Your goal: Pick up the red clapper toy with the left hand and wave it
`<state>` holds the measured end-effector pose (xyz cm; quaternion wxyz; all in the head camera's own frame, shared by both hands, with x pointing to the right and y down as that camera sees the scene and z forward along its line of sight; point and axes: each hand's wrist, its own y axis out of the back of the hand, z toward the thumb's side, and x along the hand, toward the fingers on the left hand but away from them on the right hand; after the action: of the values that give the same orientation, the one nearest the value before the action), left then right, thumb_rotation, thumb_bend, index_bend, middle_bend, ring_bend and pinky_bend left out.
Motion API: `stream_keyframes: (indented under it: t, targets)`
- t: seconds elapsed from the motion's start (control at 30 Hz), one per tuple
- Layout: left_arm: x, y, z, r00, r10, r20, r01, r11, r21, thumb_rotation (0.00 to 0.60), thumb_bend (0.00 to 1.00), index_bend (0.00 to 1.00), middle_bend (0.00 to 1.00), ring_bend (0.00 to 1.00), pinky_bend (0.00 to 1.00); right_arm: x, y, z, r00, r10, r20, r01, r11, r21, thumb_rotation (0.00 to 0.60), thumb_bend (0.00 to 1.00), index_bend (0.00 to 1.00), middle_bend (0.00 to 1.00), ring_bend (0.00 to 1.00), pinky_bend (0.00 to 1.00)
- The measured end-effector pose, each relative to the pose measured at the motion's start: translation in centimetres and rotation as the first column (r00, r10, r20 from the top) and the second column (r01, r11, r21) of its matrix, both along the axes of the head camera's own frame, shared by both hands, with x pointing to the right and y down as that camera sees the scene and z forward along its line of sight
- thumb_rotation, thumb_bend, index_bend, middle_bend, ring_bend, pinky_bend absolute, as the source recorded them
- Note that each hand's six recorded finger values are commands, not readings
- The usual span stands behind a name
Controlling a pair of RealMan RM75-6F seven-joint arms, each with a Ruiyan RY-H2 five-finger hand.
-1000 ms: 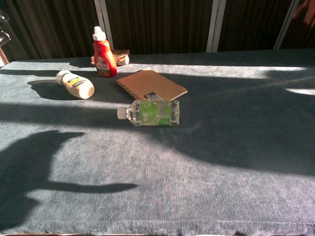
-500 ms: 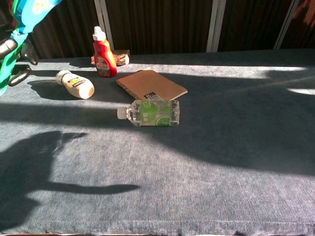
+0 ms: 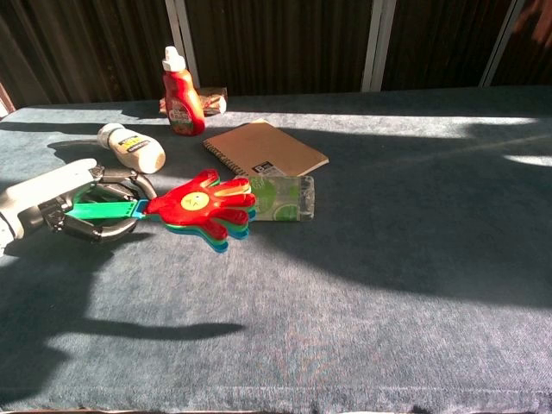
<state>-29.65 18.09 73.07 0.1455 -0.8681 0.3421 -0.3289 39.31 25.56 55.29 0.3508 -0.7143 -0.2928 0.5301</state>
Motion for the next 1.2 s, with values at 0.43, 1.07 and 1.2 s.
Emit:
stream_keyframes:
  t: [0.43, 1.07, 1.2]
  targets:
    - [-1.4, 1.0, 2.8, 0.975, 0.085, 0.205, -0.096, 0.995, 0.041, 0.6, 0.44, 0.19, 0.02, 0.0, 0.0, 0.1, 0.0, -0.1, 1.0, 0.0, 0.002, 0.0, 1.0, 0.001, 0.6, 0.08, 0.0, 0.0, 0.0, 0.0]
    - [-4.4, 4.2, -5.9, 0.91, 0.101, 0.403, -0.195, 0.961, 0.199, 0.6, 0.44, 0.03, 0.0, 0.0, 0.0, 0.1, -0.1, -0.3, 1.0, 0.006, -0.005, -0.006, 1.0, 0.017, 0.6, 0.08, 0.0, 0.0, 0.0, 0.0]
    - [-6.6, 6.4, -10.8, 0.9, -0.014, 0.437, -0.135, 0.941, 0.309, 0.6, 0.44, 0.02, 0.0, 0.0, 0.0, 0.2, -0.2, -0.5, 1.0, 0.011, -0.008, -0.011, 0.999, 0.036, 0.6, 0.08, 0.0, 0.0, 0.0, 0.0]
